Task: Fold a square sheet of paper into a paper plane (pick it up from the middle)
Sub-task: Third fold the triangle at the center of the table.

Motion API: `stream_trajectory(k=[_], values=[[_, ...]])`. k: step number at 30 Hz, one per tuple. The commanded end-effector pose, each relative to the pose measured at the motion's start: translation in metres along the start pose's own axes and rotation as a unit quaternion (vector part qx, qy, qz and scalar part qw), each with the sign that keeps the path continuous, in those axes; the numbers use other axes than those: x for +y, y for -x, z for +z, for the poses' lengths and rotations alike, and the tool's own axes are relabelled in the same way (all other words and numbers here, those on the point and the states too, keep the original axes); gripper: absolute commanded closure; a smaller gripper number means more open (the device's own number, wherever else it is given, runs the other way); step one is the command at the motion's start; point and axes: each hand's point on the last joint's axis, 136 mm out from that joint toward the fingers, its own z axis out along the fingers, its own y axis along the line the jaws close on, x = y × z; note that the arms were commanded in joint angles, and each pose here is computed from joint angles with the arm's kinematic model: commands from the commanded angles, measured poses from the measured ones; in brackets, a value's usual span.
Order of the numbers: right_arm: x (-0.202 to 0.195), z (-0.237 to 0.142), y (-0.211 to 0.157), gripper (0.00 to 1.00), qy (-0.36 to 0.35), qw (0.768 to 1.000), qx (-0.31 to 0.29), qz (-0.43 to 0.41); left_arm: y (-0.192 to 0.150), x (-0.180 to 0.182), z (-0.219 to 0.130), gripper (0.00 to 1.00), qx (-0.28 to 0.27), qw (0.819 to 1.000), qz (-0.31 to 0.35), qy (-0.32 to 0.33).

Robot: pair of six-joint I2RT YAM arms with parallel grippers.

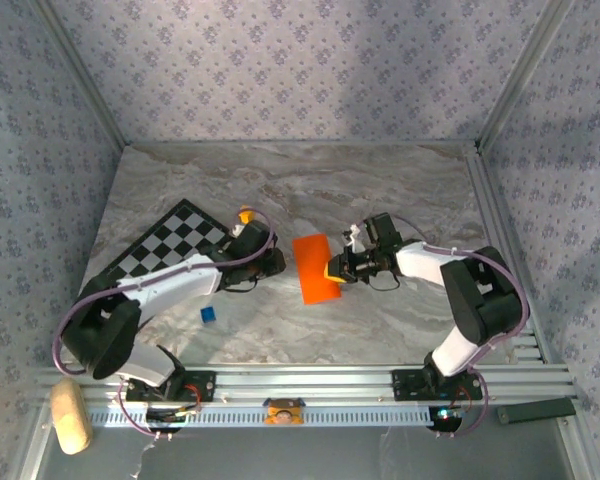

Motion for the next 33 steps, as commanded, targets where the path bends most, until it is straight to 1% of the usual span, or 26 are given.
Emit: stream_trajectory(k=[1,7,9,15,20,26,33], values=[[-0.015,0.006,-0.014,0.92,0.000,0.999,0.027,0.016,0.005,-0.025,0.001,0.56,0.016,0.999,0.008,-0.040],[-0.044,0.012,-0.030,0.94,-0.040,0.997,0.047,0.040,-0.001,-0.033,0.012,0.56,0.045,0.997,0.005,-0.059],[-0.054,0.013,-0.034,0.95,-0.052,0.996,0.047,0.050,-0.005,-0.038,0.016,0.56,0.059,0.996,0.005,-0.073],[-0.075,0.013,-0.040,0.95,-0.090,0.992,0.043,0.083,-0.011,-0.042,0.025,0.55,0.084,0.993,0.003,-0.082],[-0.085,0.013,-0.044,0.96,-0.108,0.989,0.038,0.096,-0.019,-0.046,0.033,0.55,0.112,0.990,-0.005,-0.089],[-0.087,0.014,-0.044,0.97,-0.109,0.987,0.035,0.112,-0.032,-0.045,0.046,0.56,0.145,0.985,-0.026,-0.090],[-0.087,0.014,-0.043,0.97,-0.108,0.987,0.034,0.115,-0.039,-0.049,0.055,0.60,0.163,0.981,-0.037,-0.099]])
